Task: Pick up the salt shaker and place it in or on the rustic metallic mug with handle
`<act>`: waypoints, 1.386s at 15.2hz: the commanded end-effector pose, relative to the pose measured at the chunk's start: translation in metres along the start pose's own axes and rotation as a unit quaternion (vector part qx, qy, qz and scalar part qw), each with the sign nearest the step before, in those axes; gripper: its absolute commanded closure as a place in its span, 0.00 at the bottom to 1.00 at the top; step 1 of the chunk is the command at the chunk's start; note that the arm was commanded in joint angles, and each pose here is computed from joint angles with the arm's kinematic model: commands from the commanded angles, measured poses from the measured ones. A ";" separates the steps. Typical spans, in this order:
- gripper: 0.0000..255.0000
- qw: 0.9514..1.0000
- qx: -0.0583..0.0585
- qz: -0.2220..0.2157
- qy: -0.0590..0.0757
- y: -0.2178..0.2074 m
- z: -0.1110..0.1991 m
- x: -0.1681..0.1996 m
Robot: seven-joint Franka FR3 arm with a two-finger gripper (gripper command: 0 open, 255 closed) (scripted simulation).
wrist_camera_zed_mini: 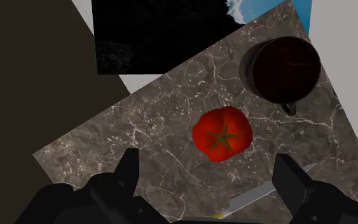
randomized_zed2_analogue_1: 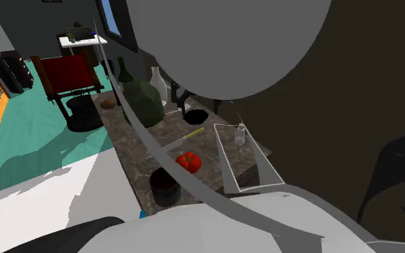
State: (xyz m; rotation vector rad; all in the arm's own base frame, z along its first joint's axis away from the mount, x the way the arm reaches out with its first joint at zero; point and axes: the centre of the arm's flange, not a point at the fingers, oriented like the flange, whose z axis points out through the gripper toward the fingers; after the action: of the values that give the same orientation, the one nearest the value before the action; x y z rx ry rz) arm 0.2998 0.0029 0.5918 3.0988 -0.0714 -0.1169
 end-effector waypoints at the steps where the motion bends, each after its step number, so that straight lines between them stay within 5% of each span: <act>1: 0.00 1.000 0.000 0.000 0.000 0.000 0.000 0.000; 21: 0.00 0.993 0.009 -0.058 0.104 0.155 0.158 0.119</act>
State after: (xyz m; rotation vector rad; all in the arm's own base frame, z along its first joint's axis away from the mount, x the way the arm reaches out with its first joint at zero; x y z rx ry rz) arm 0.3943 -0.1546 0.4387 3.1140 0.1043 0.1846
